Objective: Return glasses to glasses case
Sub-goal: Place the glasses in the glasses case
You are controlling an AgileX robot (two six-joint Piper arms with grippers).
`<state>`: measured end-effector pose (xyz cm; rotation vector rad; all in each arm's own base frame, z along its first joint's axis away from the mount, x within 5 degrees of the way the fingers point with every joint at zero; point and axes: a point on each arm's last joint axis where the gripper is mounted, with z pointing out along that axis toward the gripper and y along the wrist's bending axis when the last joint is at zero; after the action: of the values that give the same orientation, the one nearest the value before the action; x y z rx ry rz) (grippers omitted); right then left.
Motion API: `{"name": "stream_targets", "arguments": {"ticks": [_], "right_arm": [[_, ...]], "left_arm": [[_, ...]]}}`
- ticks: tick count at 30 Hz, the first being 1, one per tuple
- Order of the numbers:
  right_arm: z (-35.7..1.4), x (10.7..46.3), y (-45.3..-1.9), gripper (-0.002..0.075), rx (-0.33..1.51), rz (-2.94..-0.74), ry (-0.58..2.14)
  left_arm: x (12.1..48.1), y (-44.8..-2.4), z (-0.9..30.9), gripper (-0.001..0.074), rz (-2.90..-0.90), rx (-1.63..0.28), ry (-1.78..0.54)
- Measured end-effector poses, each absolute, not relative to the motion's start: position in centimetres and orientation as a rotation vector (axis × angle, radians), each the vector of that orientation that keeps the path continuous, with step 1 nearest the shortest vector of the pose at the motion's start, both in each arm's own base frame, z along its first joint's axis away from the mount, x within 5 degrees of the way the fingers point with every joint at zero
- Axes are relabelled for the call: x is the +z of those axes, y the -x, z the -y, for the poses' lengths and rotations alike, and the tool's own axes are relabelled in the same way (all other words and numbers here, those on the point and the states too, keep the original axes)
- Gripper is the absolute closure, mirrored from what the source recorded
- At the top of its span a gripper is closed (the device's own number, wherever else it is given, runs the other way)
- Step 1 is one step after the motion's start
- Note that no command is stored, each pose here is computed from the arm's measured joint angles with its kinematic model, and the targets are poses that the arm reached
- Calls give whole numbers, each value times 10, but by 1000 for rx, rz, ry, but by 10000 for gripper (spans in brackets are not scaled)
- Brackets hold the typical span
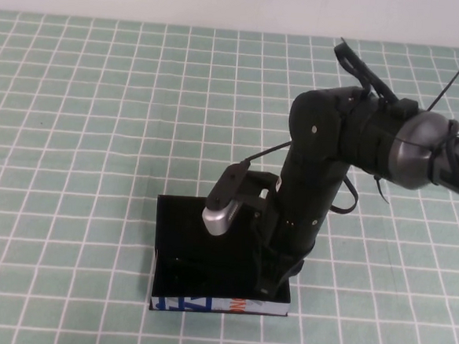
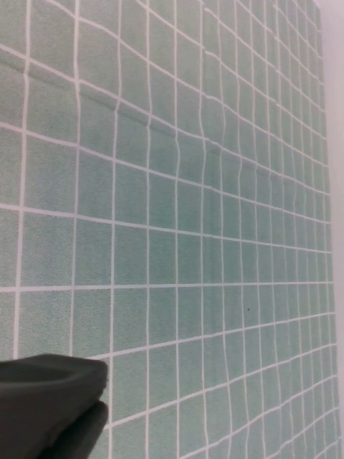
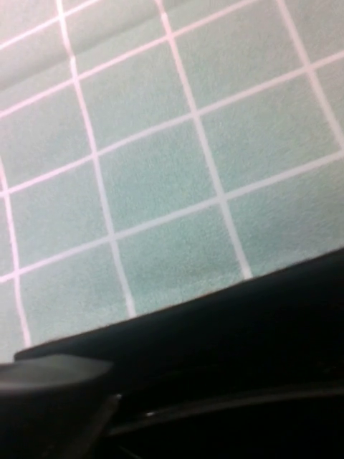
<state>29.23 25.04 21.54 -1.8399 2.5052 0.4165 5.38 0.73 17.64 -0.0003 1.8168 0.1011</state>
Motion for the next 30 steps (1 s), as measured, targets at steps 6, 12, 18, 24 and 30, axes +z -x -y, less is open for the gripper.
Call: {"name": "stream_targets", "arguments": {"ticks": [6, 12, 18, 24, 30], "right_arm": [[-252, 196, -297, 737, 402, -2541, 1860], [-253, 194, -297, 737, 401, -2546, 1861], [-255, 200, -301, 737, 397, -2523, 1853], [-269, 240, -319, 737, 390, -2436, 1718], [-273, 287, -322, 737, 420, -2381, 1562]], "left_arm": [[176, -54, -7, 737, -1817, 101, 0], [176, -54, -7, 737, -1817, 101, 0], [176, -54, -7, 737, -1817, 101, 0], [177, -54, -6, 737, -1804, 75, 15], [197, -57, 0, 737, -1582, -43, 30]]}}
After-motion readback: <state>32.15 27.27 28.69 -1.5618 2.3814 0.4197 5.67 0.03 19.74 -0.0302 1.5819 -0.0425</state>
